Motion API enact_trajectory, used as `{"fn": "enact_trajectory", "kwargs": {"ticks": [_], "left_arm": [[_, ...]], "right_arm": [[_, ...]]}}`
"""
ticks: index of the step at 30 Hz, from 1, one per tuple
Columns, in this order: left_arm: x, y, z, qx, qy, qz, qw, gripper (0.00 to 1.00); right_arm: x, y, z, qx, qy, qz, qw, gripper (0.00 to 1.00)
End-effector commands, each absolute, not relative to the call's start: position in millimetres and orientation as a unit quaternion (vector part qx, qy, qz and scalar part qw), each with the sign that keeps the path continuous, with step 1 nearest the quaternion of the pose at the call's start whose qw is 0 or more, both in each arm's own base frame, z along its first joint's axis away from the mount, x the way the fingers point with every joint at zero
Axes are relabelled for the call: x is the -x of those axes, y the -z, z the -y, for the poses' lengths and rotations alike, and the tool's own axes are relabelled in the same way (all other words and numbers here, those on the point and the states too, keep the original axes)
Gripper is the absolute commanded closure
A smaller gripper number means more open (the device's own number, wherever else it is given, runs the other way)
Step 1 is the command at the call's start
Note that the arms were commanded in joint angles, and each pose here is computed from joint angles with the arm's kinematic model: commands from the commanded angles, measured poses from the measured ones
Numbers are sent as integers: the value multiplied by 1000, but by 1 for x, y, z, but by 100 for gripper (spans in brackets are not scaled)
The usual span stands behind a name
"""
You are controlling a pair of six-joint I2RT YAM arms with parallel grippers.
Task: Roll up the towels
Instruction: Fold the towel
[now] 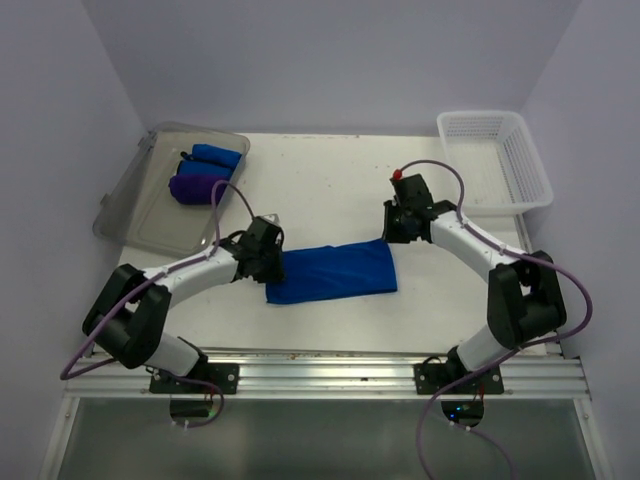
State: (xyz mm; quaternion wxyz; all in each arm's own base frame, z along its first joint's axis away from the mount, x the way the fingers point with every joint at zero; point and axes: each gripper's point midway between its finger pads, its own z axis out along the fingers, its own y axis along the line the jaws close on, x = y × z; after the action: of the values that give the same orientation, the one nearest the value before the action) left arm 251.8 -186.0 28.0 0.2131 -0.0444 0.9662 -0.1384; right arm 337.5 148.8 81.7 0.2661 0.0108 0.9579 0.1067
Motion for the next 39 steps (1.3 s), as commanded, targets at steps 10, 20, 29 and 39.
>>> {"fn": "enact_trajectory", "kwargs": {"ticks": [10, 20, 29, 39], "left_arm": [[-227, -40, 231, 42, 164, -965, 199, 70], [-274, 2, 210, 26, 79, -982, 167, 71], [-386, -37, 247, -40, 61, -974, 217, 73], [-373, -99, 249, -72, 94, -958, 260, 71]], "right_arm": [[-341, -22, -173, 3, -111, -972, 208, 84], [-235, 10, -169, -40, -108, -980, 163, 83], [-146, -17, -209, -33, -177, -965, 189, 83], [-199, -69, -206, 43, -96, -957, 271, 75]]}}
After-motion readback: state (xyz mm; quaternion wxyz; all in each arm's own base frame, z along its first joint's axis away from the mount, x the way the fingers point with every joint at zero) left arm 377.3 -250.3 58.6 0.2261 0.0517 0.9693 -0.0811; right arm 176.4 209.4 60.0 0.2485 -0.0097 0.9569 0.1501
